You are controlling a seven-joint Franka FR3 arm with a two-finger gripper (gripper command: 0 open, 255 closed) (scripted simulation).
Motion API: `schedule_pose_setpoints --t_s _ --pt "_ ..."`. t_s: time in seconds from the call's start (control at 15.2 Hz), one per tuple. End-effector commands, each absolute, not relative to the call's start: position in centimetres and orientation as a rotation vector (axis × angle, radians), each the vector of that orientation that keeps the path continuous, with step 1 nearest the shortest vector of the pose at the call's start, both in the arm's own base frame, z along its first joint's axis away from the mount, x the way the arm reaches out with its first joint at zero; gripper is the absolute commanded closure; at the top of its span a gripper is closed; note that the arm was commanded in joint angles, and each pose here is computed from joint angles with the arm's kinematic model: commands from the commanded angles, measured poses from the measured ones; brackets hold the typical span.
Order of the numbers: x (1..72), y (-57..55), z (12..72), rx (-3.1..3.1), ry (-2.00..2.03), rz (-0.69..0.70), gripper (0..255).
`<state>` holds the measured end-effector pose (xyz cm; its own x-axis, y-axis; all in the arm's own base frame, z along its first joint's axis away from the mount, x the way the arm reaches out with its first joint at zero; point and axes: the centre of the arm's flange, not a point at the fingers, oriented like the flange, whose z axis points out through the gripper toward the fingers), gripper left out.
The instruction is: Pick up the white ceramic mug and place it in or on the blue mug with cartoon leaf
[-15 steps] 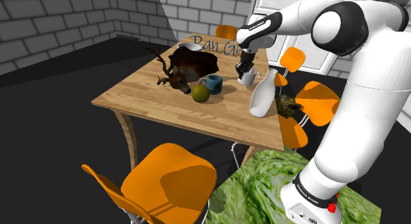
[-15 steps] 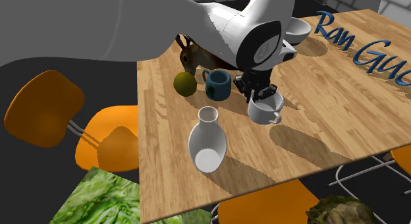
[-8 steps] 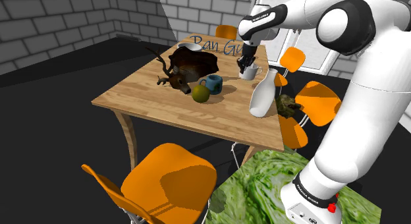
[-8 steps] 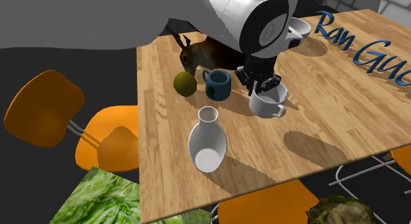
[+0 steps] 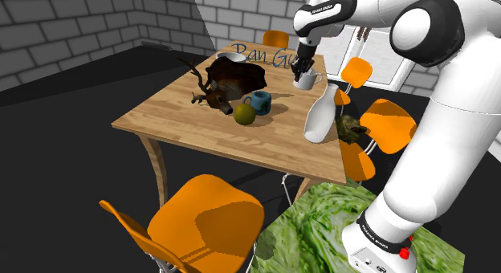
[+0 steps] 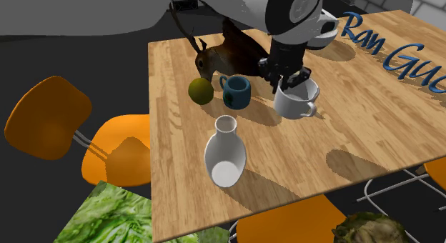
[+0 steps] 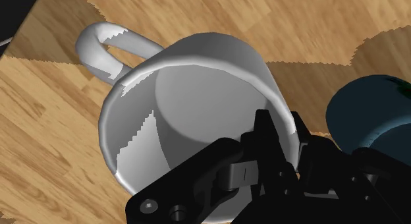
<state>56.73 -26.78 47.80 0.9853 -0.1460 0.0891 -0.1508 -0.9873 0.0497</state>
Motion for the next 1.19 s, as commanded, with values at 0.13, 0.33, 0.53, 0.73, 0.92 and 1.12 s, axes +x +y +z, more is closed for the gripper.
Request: schedule_pose_setpoints --t_s 0.13,0.33,0.53,0.73,0.92,1.12 --pt "56.8 -26.8 49.9 3.074 -0.230 0.131 255" --pt "57.3 -25.6 50.7 3.074 -0.230 0.131 255" --pt "59.1 -22.1 51.0 3.074 -0.230 0.131 255" --pt "60.9 -18.5 51.2 3.074 -0.230 0.131 255" --pt "62.6 -15.0 51.4 3.074 -0.230 0.131 255" --pt "64.4 -11.4 51.6 3.074 -0.230 0.131 255"
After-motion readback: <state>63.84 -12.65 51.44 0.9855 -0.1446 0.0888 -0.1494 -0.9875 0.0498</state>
